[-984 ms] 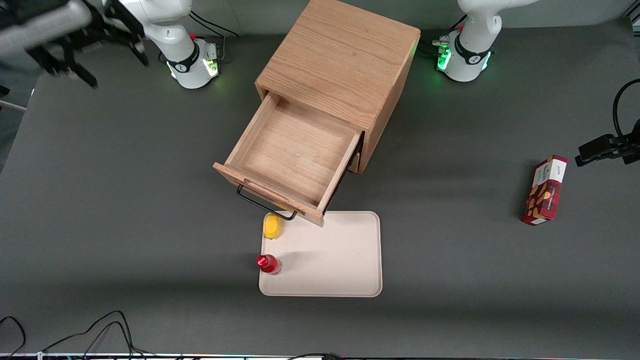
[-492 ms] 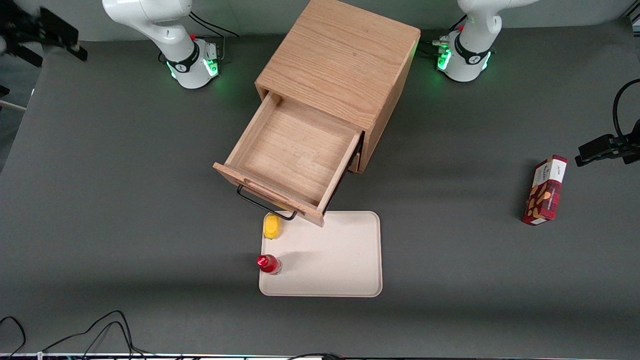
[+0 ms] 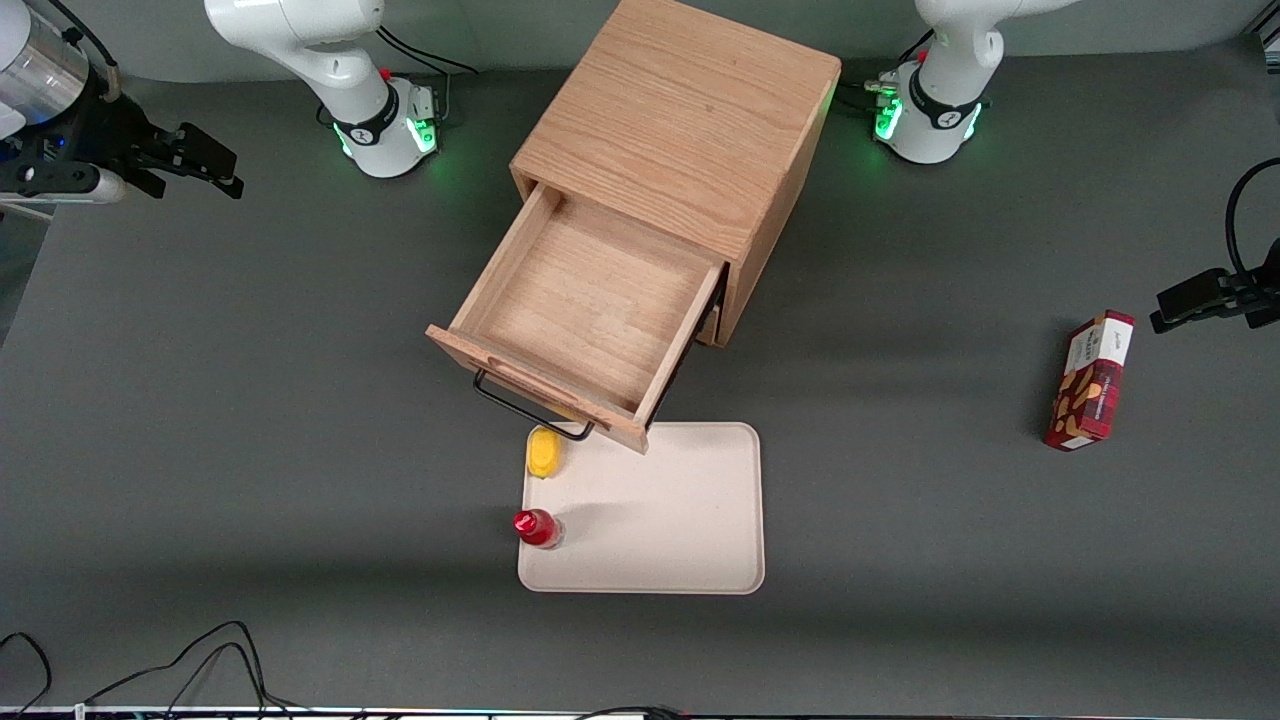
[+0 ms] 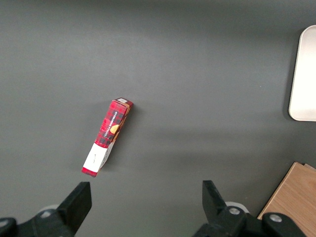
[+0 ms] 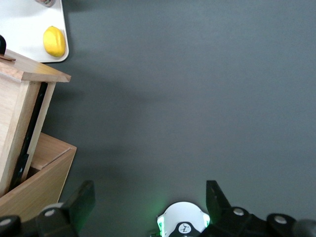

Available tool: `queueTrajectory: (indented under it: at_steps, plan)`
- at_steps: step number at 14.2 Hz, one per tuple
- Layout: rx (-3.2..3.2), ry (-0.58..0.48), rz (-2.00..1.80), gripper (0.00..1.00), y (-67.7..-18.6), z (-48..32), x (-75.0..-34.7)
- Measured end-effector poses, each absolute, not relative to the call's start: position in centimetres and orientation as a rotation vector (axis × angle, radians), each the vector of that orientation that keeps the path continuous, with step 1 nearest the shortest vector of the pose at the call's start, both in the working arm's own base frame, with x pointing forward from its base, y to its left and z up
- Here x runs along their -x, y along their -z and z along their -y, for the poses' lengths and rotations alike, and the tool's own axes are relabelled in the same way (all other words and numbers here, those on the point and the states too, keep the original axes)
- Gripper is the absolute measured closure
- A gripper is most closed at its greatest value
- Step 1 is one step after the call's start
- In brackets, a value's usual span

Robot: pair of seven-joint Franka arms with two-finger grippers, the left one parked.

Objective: Open upper drawer

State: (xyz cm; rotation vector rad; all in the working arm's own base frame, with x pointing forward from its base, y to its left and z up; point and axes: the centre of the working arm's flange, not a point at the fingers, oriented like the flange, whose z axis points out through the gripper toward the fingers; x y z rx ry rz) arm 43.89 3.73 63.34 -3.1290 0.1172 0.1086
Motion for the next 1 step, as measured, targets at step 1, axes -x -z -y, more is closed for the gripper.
queueTrajectory:
  at_steps: [1]
  plan:
    - [3.131, -0.095, -0.117, 0.0, -63.67, -3.72, -43.85]
